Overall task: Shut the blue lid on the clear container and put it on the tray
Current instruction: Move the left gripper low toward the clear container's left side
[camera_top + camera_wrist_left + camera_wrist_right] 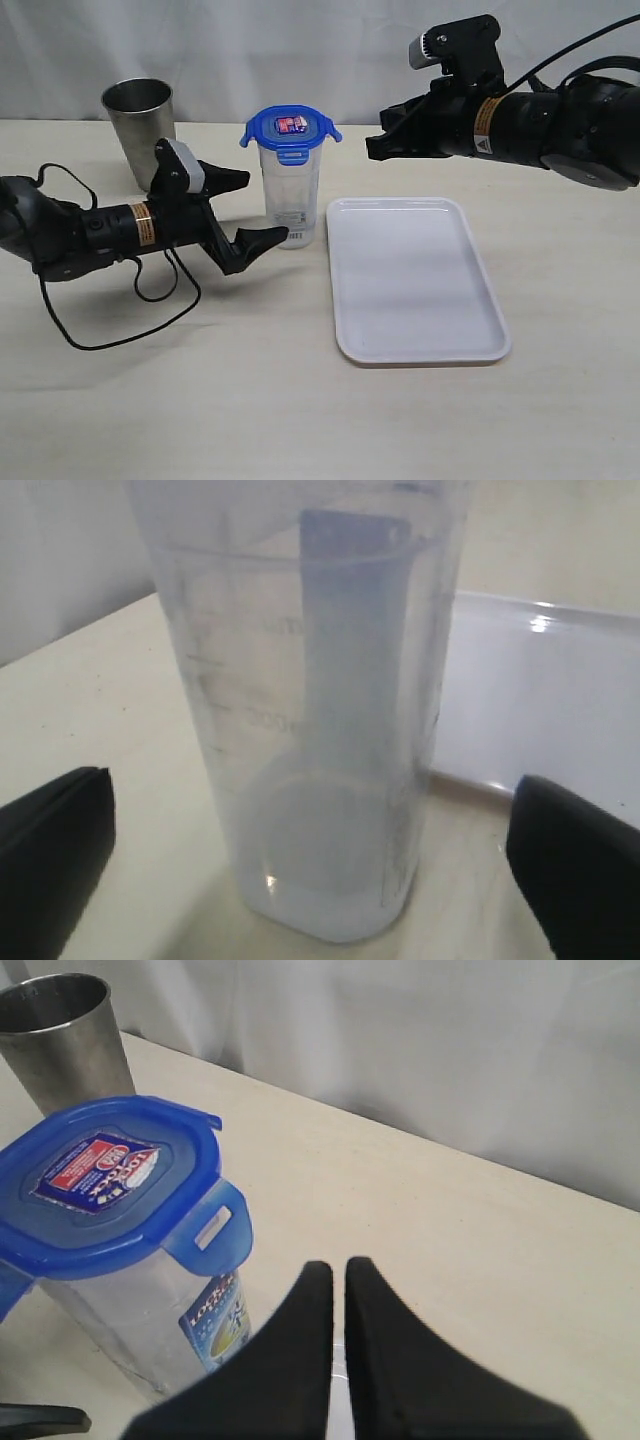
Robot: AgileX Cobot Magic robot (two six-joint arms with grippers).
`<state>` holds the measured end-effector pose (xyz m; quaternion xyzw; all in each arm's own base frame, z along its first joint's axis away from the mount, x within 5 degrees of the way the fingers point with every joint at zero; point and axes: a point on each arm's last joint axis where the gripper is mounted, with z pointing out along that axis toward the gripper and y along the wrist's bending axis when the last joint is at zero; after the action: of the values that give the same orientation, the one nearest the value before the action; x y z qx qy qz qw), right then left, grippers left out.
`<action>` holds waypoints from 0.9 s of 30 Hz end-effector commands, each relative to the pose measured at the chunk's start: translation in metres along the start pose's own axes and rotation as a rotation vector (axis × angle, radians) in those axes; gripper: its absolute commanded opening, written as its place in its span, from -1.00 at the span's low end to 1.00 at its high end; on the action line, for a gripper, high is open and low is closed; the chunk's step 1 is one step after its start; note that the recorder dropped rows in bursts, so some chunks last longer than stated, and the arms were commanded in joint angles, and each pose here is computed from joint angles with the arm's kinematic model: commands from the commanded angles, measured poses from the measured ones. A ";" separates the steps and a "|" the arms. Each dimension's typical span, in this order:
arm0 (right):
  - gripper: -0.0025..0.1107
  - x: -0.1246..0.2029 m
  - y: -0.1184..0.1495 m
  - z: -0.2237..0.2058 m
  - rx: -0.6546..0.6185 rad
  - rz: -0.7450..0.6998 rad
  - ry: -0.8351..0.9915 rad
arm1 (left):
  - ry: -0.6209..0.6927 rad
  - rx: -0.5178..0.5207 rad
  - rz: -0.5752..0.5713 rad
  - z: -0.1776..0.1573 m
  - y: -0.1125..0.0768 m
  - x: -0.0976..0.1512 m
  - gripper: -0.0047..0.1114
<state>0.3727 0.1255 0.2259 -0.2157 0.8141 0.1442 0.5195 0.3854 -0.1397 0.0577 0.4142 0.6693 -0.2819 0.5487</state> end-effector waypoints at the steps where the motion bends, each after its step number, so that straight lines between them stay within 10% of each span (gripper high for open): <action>1: -0.88 -0.001 0.000 -0.002 -0.001 -0.006 -0.003 | -0.030 0.008 -0.044 0.011 0.005 0.003 0.80; 27: -0.88 -0.001 0.000 -0.002 -0.001 -0.006 -0.003 | -0.102 0.083 -0.024 0.057 0.011 -0.003 0.80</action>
<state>0.3727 0.1255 0.2259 -0.2157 0.8141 0.1442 0.5195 0.4237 -0.1806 0.0522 0.4207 0.6309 -0.3307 0.5617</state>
